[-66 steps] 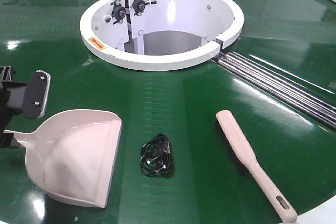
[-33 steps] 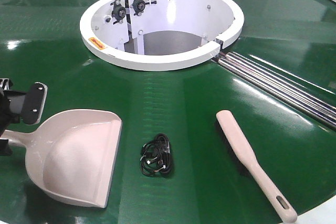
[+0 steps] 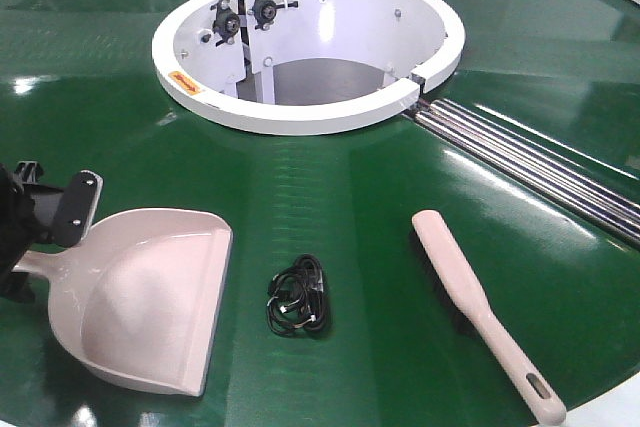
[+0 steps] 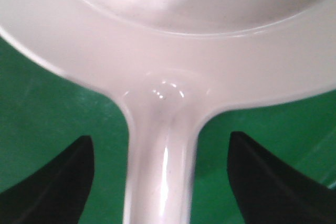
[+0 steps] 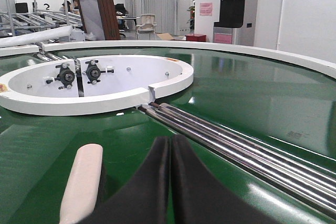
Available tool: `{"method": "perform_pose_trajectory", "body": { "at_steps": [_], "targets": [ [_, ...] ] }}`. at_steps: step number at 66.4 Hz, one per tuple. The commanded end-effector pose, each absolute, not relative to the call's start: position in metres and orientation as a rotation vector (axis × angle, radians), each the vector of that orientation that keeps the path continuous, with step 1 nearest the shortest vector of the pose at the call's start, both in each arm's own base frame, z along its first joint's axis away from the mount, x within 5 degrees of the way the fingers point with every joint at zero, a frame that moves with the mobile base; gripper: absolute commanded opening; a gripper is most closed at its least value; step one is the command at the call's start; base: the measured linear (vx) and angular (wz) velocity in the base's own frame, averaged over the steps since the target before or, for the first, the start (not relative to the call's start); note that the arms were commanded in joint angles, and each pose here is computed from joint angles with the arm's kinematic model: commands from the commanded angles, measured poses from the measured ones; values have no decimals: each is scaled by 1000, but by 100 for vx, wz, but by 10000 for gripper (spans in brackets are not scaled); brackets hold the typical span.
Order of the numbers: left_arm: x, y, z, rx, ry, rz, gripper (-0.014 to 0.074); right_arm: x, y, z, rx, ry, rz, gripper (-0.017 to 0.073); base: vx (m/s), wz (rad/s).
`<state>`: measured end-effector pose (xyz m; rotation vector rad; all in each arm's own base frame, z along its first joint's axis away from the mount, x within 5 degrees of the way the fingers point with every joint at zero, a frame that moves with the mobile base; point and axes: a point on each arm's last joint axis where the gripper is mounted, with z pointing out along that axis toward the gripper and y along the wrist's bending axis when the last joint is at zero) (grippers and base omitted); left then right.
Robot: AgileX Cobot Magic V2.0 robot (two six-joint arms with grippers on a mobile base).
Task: Clean and inspect green conveyor with broom and dustpan
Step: 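Tilt the dustpan lip down onto the belt facing the black cable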
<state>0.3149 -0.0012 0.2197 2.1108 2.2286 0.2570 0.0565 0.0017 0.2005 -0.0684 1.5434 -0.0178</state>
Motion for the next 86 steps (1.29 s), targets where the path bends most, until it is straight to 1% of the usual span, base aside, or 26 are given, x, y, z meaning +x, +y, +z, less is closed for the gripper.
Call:
{"method": "perform_pose_trajectory", "body": {
  "at_steps": [1, 17, 29, 38, 50, 58, 65, 74, 86],
  "targets": [
    [320, -1, 234, 2076, 2182, 313, 496, 55, 2, 204, -79, 1465, -18, -10, 0, 0],
    [323, -1, 225, 2095, 2196, 287, 443, 55, 2, 204, -79, 1465, -18, -10, 0, 0],
    [324, -1, 222, 2103, 2199, 280, 364, 55, 3, 204, -80, 1464, -18, -10, 0, 0],
    [325, 0, 222, 2105, 2189, 301, 274, 55, 3, 204, -80, 1464, -18, -10, 0, 0],
    [325, 0, 222, 2107, 2190, 300, 121, 55, 3, 204, -80, 1464, -18, -10, 0, 0],
    [324, -1, 224, 2107, 2186, 303, 45, 55, 3, 204, -80, 1464, -18, -10, 0, 0],
    [323, 1, 229, 2114, 2168, 346, -7, 55, 3, 204, -80, 1464, -18, -10, 0, 0],
    [320, 3, 239, 2119, 2149, 403, -8, 55, 3, 204, -80, 1464, -18, -10, 0, 0],
    [316, 0, 245, 2073, 2188, 402, -7, 55, 3, 204, -80, 1464, -18, -10, 0, 0]
  ]
}}
